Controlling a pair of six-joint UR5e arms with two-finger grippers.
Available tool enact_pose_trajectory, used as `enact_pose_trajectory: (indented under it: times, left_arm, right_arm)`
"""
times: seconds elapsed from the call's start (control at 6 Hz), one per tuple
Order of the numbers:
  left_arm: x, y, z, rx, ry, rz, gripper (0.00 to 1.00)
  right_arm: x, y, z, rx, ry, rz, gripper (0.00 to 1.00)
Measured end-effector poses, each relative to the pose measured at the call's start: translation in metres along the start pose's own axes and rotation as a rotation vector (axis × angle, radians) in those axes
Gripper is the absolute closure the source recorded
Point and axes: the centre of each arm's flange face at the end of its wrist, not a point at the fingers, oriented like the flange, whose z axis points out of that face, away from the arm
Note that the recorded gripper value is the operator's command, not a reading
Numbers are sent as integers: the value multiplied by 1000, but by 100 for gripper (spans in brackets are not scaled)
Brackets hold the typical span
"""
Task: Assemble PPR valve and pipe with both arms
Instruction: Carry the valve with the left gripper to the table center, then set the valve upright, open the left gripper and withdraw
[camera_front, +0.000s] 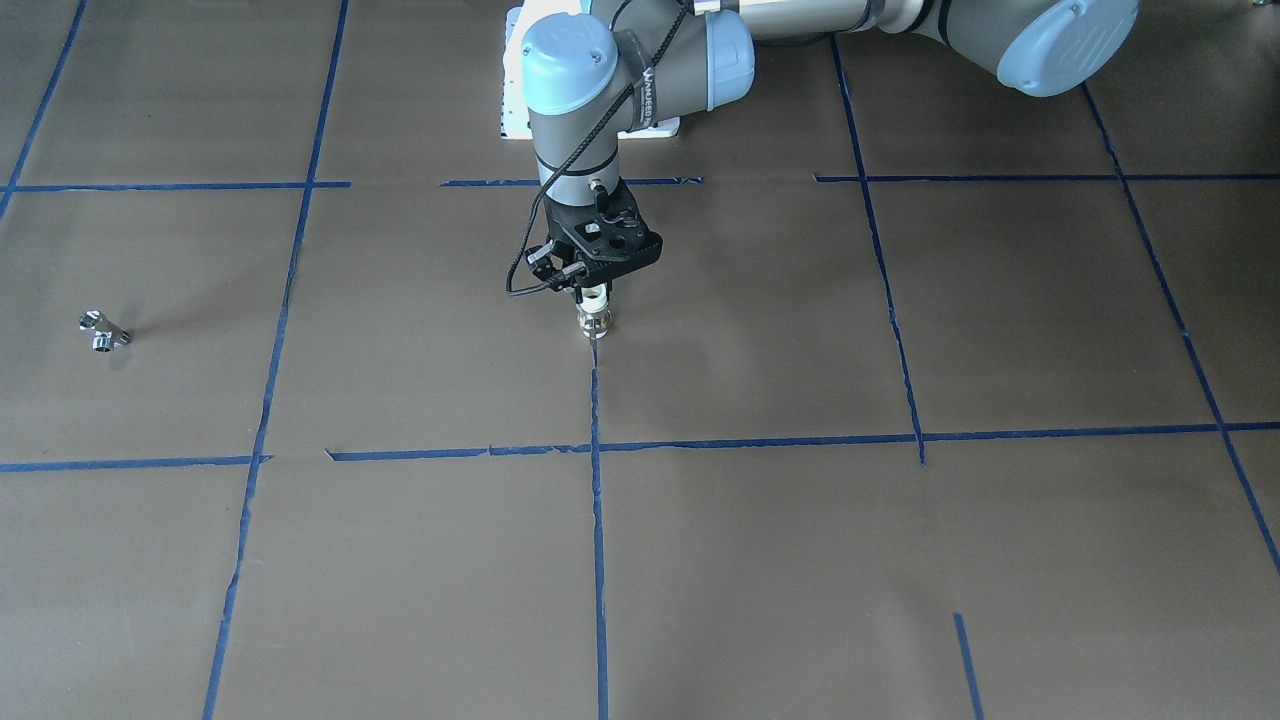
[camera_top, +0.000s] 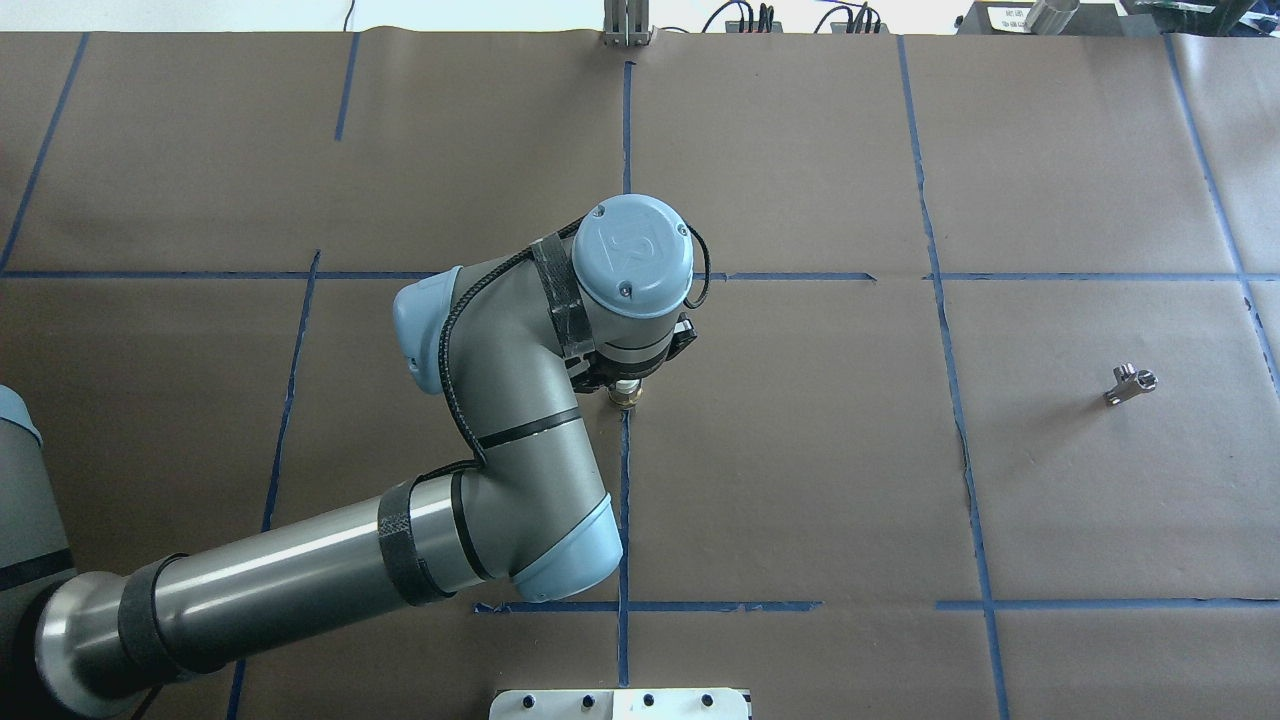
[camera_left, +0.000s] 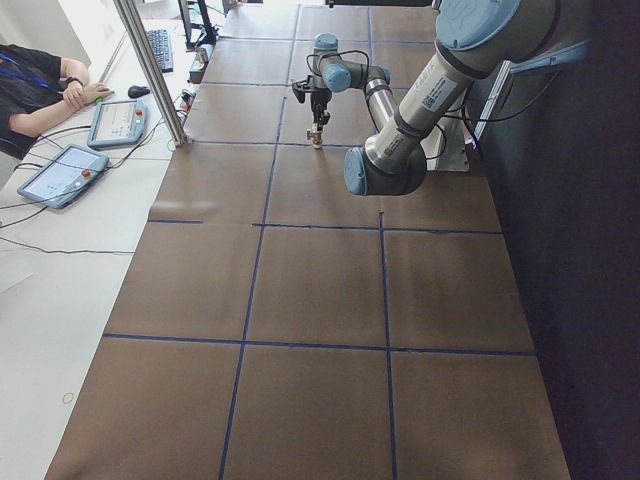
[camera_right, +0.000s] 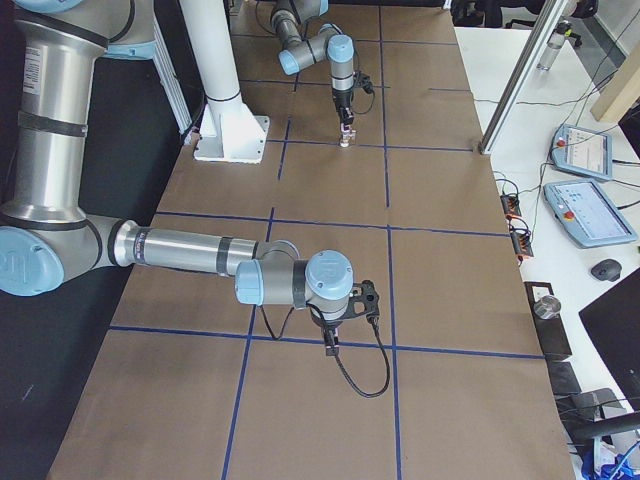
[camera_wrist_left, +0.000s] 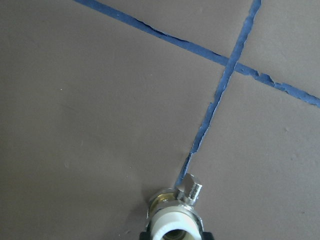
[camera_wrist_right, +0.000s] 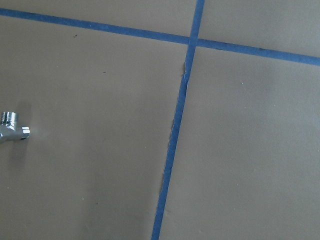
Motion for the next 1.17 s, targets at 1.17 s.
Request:
enact_pose_trajectory:
  times: [1.17]
  left_arm:
    - [-69,-13,-50,15,40,225,1]
  right_arm:
    - [0,0,1,-2,-1,0,0]
